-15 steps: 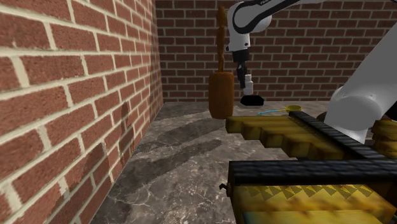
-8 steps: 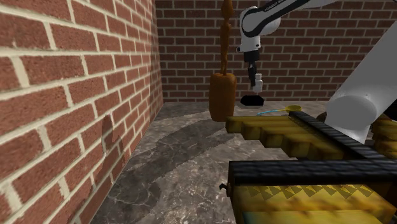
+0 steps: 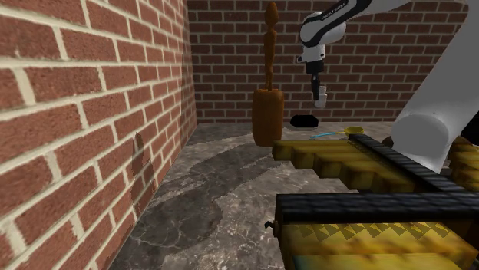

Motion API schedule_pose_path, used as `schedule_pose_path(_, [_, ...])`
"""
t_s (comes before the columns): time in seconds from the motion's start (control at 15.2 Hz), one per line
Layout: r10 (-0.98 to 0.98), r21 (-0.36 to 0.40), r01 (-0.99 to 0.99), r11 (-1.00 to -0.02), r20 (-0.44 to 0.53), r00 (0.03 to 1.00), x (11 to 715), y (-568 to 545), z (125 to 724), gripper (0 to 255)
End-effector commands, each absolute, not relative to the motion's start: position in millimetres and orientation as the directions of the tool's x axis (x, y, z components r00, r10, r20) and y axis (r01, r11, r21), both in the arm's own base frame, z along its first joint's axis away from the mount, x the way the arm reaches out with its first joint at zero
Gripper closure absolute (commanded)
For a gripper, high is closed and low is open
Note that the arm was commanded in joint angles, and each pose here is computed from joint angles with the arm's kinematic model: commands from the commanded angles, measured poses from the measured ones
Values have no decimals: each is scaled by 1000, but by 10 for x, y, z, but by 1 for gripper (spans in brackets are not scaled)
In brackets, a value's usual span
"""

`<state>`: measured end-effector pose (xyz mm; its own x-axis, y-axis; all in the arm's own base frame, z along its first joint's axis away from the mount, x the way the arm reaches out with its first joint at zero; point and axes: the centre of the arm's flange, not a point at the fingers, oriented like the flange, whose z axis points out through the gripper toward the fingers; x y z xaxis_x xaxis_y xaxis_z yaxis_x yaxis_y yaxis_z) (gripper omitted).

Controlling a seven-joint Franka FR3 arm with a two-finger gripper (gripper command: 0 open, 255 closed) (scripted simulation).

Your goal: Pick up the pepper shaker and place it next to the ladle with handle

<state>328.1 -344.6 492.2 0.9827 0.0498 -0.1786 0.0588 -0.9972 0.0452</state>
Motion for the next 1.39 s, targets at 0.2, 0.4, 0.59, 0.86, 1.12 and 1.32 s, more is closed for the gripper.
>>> schedule_pose_path(0.2, [52, 46, 61, -997, -179, 982, 3042, -4088, 4930, 255])
schedule_pose_path(0.4, [52, 46, 61, -997, -179, 982, 2911, -4462, 4930, 255])
schedule_pose_path(0.59, [52, 46, 61, -997, -179, 982, 2780, -4835, 4931, 255])
schedule_pose_path(0.86, [52, 46, 61, -997, -179, 982, 2605, -5333, 4932, 255])
schedule_pose_path(1.12, [52, 46, 61, -997, -179, 982, 2430, -5831, 4934, 255])
schedule_pose_path(1.32, [52, 46, 61, -997, -179, 982, 2364, -6018, 4828, 255])
